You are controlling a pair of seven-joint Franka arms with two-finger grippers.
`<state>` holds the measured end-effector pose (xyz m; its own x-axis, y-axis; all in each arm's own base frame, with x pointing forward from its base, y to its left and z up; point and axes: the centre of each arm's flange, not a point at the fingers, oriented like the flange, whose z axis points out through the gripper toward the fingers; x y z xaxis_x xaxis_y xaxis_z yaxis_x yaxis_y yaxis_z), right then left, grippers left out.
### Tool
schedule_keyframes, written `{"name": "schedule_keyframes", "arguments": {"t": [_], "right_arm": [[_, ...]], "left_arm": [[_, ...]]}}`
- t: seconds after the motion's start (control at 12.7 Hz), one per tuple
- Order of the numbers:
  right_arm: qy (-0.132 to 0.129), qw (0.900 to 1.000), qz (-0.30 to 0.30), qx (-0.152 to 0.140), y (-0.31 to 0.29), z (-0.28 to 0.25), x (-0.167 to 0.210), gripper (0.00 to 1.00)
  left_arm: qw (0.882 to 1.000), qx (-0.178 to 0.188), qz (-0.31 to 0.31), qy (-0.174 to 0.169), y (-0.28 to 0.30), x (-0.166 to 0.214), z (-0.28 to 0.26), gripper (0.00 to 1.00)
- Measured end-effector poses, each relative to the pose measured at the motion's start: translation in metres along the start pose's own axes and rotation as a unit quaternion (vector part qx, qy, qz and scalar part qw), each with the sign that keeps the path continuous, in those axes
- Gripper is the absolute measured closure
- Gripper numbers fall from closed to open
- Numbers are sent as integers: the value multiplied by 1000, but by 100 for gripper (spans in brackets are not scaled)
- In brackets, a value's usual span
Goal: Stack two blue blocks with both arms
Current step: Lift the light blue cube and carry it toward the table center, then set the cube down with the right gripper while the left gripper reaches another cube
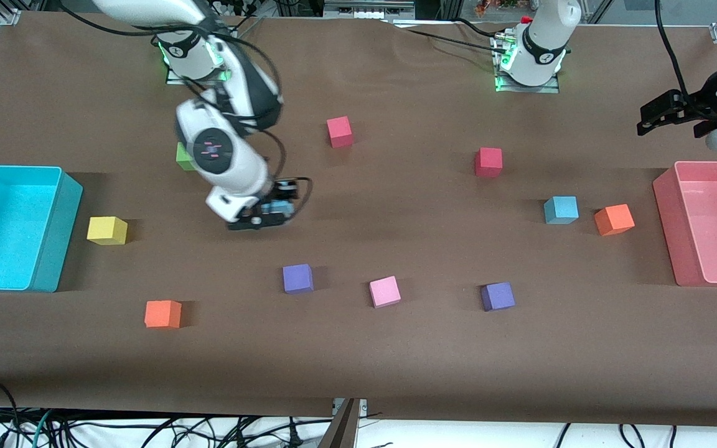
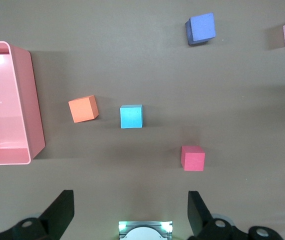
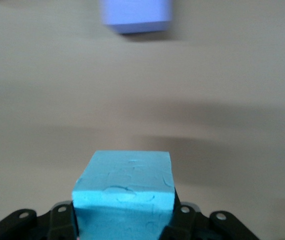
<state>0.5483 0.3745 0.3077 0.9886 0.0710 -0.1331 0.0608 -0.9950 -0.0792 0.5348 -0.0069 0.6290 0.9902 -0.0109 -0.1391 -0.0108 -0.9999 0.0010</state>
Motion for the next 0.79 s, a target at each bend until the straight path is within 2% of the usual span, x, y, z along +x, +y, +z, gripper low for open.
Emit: {"name": "schedule_keyframes", "arguments": {"t": [0.16,0.31,0.47,0.79], "right_arm": [[1,1000,27,10,-69,32,7,40],[4,999,34,11,-108,68,17,40],[15,1000,27,-1,-121,97,26,40],[45,998,31,17,-124,119,37,41]], "left_arm": [[1000,0,0,0,0,0,0,0],[1000,0,0,0,0,0,0,0],[1000,0,0,0,0,0,0,0],[1000,4,2,-1,2,0,0,0]]}}
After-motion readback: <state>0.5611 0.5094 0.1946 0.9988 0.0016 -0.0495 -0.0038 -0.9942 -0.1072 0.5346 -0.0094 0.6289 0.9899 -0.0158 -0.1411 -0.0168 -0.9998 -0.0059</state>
